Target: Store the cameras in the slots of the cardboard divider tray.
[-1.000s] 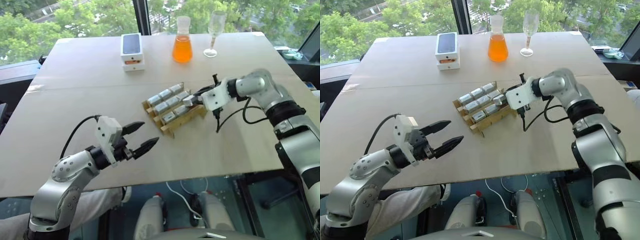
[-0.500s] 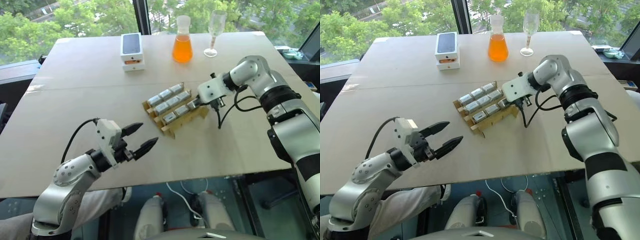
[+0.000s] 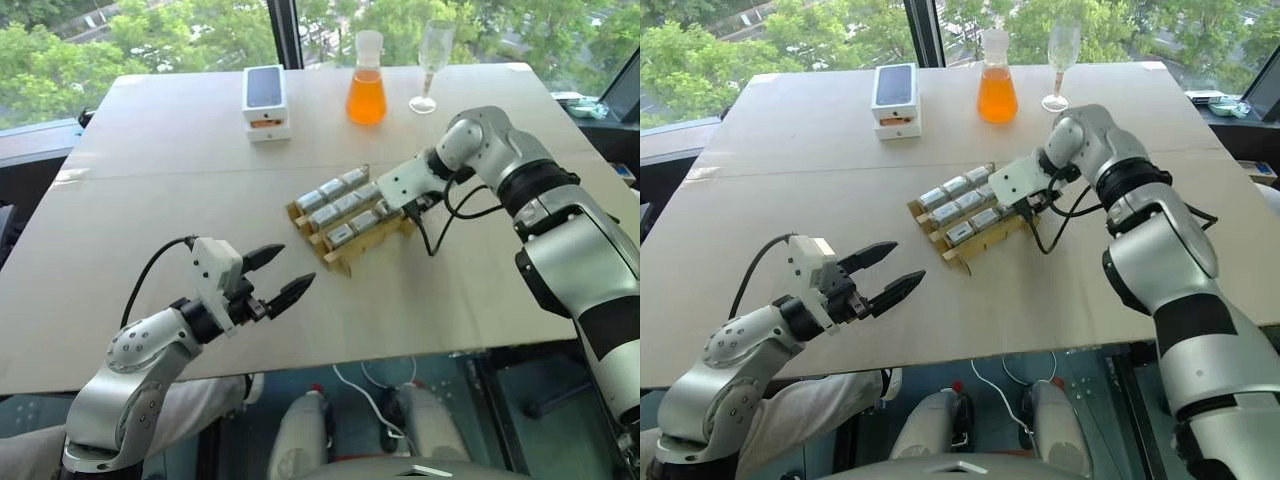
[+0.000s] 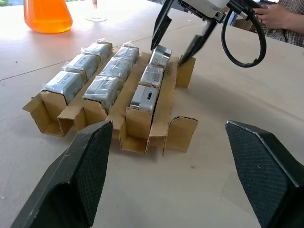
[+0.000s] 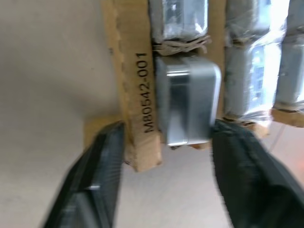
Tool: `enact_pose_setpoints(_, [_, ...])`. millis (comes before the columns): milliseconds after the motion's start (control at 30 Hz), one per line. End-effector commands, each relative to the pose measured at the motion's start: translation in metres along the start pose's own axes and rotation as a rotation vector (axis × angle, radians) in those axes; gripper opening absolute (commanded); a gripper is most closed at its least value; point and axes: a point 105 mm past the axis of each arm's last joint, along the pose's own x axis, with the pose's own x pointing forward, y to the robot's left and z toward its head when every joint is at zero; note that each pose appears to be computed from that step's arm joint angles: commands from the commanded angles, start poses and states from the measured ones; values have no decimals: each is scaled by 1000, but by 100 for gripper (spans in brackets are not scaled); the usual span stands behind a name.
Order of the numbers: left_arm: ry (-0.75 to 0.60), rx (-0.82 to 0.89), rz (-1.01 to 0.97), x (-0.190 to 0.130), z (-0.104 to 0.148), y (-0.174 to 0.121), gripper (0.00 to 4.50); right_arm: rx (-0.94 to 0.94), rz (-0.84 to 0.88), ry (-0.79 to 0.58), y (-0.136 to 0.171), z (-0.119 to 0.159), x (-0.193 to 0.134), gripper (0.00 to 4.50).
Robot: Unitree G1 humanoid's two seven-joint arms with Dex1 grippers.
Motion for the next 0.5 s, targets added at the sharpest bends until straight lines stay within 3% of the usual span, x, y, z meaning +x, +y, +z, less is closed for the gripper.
enact_pose_setpoints(33, [-26,35,-12,-1,10,-6,392,92,-86,-142,-15,8,-31,401])
enact_pose_setpoints(333, [26,-14,28,-10,-12,-5,392,442,-255,-512,14,-23,-81,401])
enact_pose_setpoints(500, [80,-35,166,-16,-36,8,392,789,-587,-789,87,-55,-83,401])
